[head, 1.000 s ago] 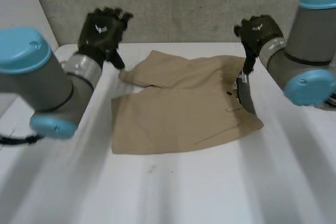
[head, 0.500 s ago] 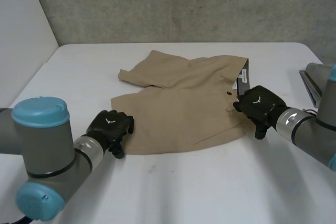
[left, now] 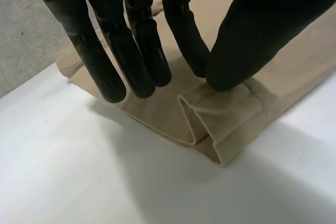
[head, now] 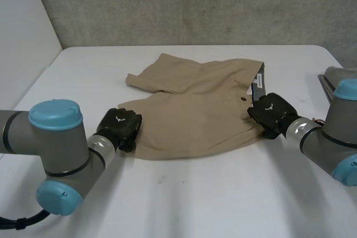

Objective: Fold the laundry.

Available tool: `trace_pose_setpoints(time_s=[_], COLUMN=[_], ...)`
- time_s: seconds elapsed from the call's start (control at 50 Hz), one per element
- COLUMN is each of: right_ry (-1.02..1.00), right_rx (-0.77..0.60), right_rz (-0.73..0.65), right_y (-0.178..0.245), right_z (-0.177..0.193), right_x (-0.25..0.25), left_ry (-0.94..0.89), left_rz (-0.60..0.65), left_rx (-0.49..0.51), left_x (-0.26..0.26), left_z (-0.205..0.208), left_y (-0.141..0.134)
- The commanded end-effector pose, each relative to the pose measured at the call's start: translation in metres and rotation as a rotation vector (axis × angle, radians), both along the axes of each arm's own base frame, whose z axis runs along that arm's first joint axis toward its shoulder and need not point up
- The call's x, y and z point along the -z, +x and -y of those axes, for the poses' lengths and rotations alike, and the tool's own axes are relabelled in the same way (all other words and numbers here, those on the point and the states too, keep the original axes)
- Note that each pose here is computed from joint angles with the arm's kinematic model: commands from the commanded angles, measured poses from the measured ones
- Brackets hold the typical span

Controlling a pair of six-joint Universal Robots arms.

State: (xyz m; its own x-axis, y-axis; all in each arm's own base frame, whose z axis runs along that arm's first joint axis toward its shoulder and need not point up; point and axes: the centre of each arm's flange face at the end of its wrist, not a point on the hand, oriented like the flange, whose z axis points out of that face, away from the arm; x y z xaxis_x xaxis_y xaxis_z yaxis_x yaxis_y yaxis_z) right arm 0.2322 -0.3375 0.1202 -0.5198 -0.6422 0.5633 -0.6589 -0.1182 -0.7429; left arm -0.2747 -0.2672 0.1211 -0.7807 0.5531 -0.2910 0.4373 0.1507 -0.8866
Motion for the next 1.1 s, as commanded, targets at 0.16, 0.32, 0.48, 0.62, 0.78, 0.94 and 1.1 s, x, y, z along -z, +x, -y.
trace_pose_setpoints(time_s=[0.16,0.32,0.48,0.62,0.78,0.94,1.1], right_ry=[0.022,0.104,0.169,0.213,0.190,0.199,0.205], right_rx=[0.029,0.044,0.073,0.184,0.211,0.211,0.206], right_rz=[0.041,0.050,0.059,0.098,0.119,0.117,0.115], right_y=[0.000,-0.006,-0.013,-0.018,-0.021,-0.022,-0.020], right_z=[0.005,-0.014,-0.022,-0.009,-0.003,-0.005,-0.007], right_x=[-0.004,-0.049,-0.062,-0.038,-0.040,-0.038,-0.035], left_ry=[-0.050,-0.107,-0.042,0.037,0.046,0.051,0.060], left_rz=[0.038,0.001,0.034,0.066,0.074,0.074,0.072], left_rx=[0.012,0.013,0.039,0.056,0.044,0.034,0.045], left_x=[-0.011,-0.049,-0.037,-0.015,-0.003,0.003,0.006], left_z=[0.003,-0.009,-0.027,-0.034,-0.022,-0.012,-0.012], left_y=[-0.001,0.004,0.006,0.006,0.005,0.005,0.003])
